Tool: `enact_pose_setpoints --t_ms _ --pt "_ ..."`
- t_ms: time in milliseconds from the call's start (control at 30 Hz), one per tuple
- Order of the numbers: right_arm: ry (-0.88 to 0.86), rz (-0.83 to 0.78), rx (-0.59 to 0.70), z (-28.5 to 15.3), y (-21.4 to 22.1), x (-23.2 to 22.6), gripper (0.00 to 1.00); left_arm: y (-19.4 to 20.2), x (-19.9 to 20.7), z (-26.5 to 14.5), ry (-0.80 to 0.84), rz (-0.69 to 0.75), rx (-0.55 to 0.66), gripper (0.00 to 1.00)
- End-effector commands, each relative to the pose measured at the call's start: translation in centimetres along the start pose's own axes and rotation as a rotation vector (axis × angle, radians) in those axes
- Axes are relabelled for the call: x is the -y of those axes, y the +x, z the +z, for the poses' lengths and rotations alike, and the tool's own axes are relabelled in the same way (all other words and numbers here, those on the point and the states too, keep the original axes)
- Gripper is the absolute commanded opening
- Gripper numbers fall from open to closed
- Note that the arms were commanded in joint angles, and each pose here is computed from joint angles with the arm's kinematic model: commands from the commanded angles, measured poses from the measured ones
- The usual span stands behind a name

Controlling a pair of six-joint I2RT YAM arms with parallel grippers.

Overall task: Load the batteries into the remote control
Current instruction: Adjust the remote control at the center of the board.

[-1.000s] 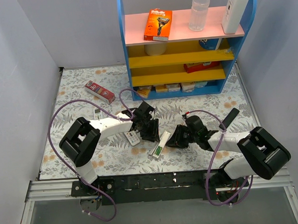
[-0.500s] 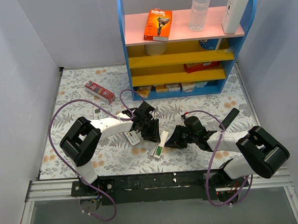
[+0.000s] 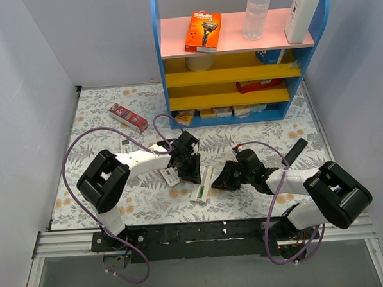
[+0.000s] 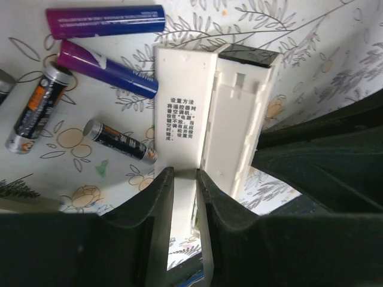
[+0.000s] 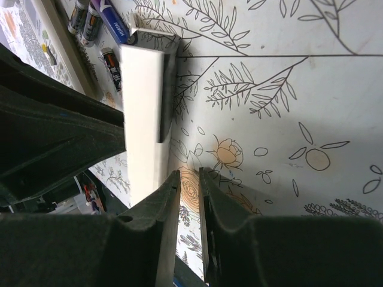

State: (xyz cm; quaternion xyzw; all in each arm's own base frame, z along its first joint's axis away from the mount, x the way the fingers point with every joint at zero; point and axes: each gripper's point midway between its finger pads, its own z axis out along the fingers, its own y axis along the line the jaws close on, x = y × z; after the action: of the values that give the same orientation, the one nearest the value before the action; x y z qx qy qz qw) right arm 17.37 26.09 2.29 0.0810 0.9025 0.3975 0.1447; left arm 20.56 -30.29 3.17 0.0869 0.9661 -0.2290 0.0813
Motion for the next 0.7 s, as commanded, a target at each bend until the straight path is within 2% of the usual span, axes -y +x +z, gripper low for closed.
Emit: enact_pose_setpoints --t_ms 0,233,533,667 --pt "-0.005 -0.025 0.017 0.3 -0.5 -0.6 0.26 -0.6 -0.2 -0.7 -0.027 0.015 0.031 0.20" --pt "-0.018 -0.063 0.010 0.4 -0.6 -1.3 0.26 -1.0 1.0 -0.8 0.020 0.008 0.026 0.15" --pt "0.084 -0.226 0.128 -2.0 -4.1 -2.8 0.30 -1.1 5.3 -1.2 0.124 0.040 0.037 0.27" --pt "0.166 -0.239 0.175 -3.1 -4.7 -1.4 0.32 -1.1 6.6 -1.0 0.127 0.044 0.038 0.29"
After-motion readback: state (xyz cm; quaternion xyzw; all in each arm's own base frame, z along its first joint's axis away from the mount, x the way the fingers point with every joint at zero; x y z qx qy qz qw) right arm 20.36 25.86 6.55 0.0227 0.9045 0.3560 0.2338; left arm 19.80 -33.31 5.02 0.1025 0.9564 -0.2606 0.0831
